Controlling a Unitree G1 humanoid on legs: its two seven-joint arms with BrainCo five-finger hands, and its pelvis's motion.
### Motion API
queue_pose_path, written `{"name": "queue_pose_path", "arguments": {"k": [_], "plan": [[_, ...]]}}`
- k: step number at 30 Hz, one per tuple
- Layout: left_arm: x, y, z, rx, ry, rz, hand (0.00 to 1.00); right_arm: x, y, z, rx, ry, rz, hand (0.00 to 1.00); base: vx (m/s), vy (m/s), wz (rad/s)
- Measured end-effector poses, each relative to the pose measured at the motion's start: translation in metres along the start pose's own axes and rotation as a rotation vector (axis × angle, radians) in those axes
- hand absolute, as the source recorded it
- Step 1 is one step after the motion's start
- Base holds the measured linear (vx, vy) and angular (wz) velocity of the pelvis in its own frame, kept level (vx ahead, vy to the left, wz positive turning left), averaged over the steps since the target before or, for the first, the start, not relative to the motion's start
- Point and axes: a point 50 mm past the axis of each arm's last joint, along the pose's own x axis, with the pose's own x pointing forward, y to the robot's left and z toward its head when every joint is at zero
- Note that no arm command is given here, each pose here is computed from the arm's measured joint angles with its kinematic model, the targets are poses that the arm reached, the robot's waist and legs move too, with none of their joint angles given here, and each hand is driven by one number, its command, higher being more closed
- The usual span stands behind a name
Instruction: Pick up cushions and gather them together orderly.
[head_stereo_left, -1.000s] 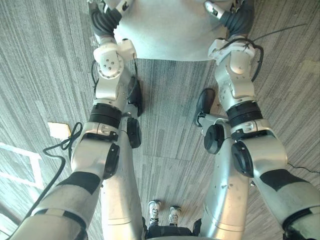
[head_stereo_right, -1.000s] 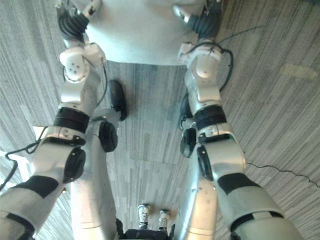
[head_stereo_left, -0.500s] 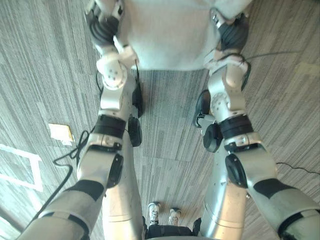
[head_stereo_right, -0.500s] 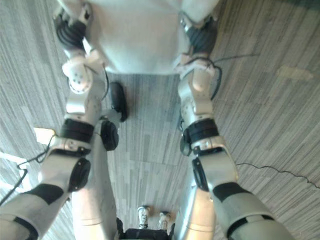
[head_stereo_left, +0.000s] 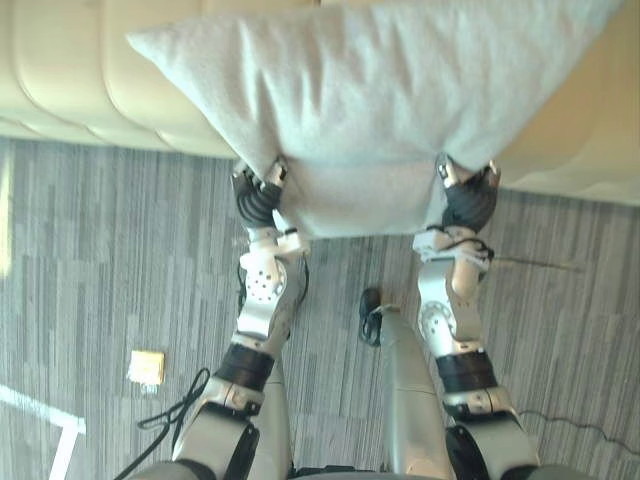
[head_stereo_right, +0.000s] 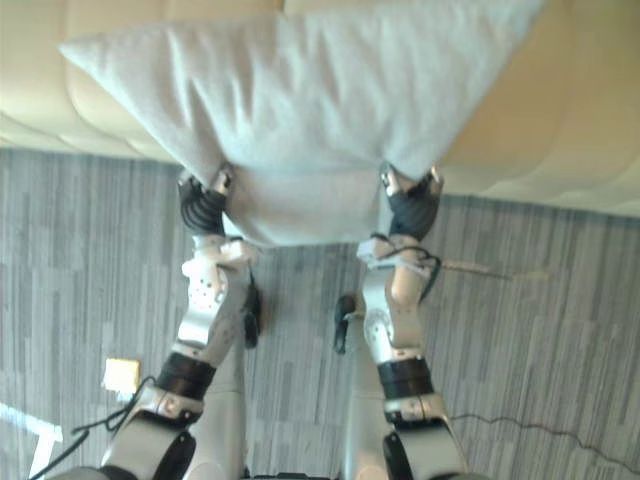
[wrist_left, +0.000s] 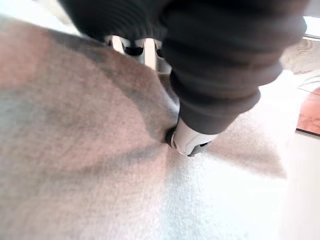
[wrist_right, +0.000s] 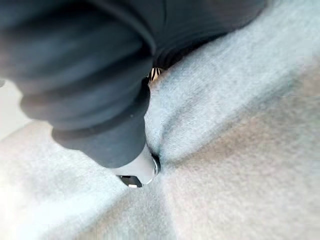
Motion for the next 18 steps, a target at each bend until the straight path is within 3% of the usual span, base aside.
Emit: {"name": "queue_pose_path", "arguments": {"k": [6, 18], "plan": [[-0.044, 0.022, -0.005, -0.001, 0.064, 0.004, 1.0, -0.05, -0.014, -0.007, -0.014, 0.107, 0.013, 1.0, 0.18, 0.02, -0.05], [-0.064, 0.034, -0.007, 0.025, 0.107, -0.025, 1.0, -0.074, -0.026, -0.012, -0.095, 0.174, 0.013, 1.0, 0.11, 0.047, -0.09]]}}
